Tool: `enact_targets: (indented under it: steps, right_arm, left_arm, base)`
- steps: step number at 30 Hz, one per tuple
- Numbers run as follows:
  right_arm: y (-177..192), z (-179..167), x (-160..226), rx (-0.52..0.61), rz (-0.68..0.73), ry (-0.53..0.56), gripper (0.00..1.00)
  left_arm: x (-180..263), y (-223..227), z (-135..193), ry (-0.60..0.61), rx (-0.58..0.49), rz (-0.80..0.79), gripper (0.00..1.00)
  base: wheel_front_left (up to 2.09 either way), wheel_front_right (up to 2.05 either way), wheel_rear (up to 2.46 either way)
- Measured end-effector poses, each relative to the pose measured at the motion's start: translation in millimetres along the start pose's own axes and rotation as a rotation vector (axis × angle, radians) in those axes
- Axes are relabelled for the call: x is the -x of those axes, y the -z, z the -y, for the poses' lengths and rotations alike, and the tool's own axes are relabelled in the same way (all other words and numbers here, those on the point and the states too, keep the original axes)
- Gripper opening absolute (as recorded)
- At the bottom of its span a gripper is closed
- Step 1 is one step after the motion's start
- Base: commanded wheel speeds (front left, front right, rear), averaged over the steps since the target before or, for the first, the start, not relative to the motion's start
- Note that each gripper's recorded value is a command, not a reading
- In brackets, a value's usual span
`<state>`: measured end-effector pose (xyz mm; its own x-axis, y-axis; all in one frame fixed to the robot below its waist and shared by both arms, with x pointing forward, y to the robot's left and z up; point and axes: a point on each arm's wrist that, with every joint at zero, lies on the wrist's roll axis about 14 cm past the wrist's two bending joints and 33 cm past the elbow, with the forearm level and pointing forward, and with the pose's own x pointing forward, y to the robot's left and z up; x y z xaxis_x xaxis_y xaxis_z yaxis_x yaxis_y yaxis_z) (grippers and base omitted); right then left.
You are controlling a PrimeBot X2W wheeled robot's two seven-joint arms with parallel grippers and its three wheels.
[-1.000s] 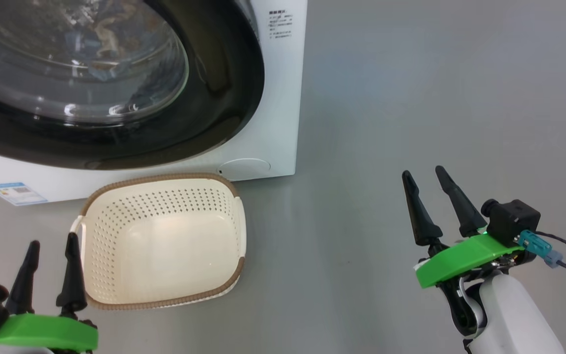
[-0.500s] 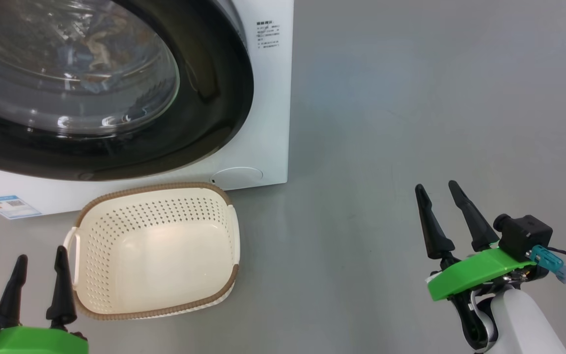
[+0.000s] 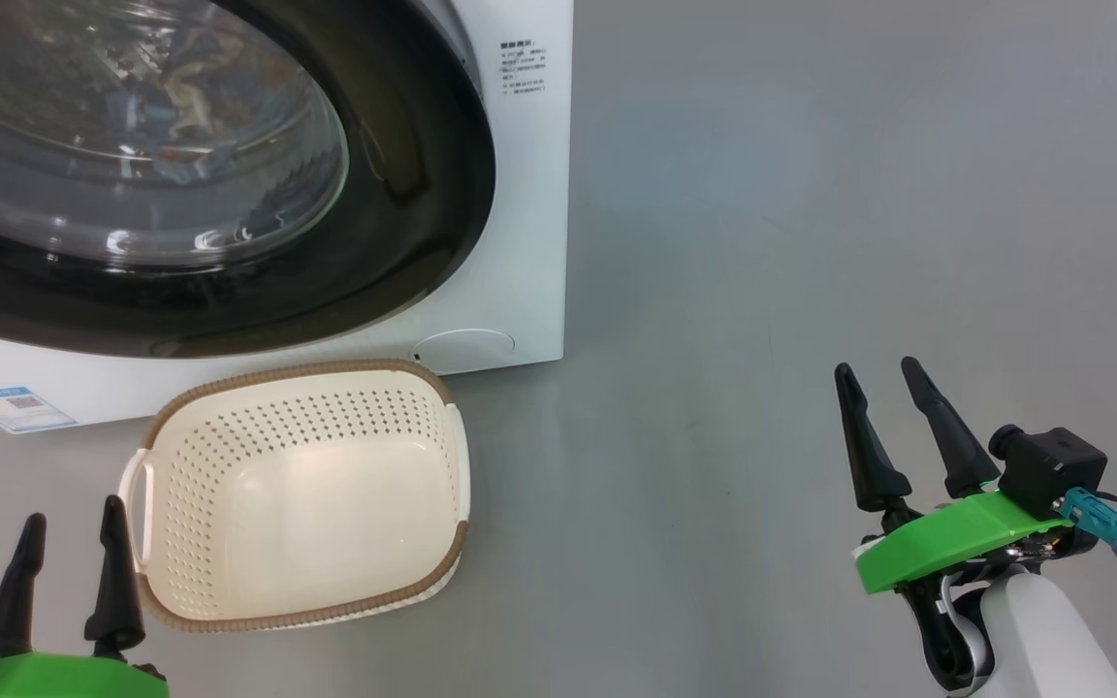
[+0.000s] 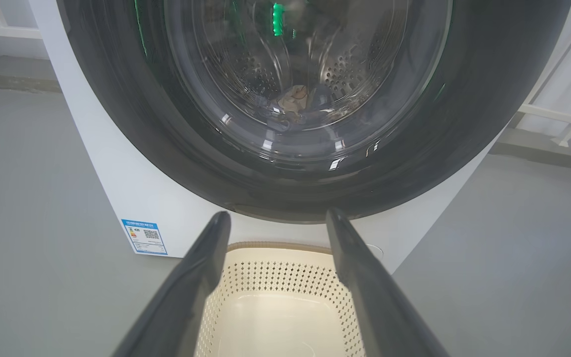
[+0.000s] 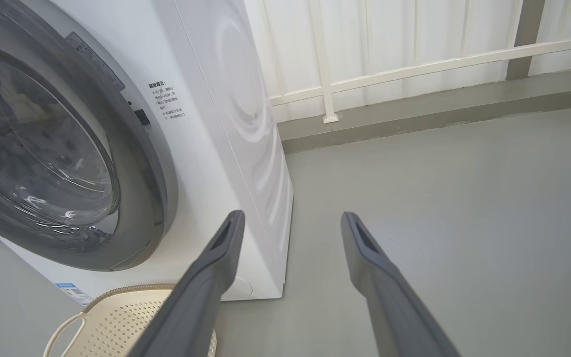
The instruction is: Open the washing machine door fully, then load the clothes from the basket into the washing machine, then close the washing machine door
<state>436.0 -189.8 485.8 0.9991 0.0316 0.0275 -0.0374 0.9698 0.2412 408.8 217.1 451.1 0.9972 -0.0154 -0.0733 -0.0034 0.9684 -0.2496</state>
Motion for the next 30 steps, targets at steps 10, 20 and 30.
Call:
enact_targets:
  steps: [10,20,30]
  right_arm:
    - [1.0,0.2,-0.6,-0.001,-0.002,0.001,1.0]
    - [33.9,5.2,13.8,-0.025,-0.101,0.035,0.0]
    - [32.4,6.4,17.3,-0.116,-0.104,0.058,0.0]
  left_arm:
    - [0.5,1.6,-1.2,-0.005,-0.002,-0.004,1.0]
    - [7.8,32.6,12.8,-0.019,0.068,-0.08,0.0]
    - [10.9,30.8,12.2,-0.042,0.161,-0.081,0.0]
  base:
    - [0.0,0.0,0.0]
    - [0.0,0.0,0.0]
    - [0.0,0.0,0.0]
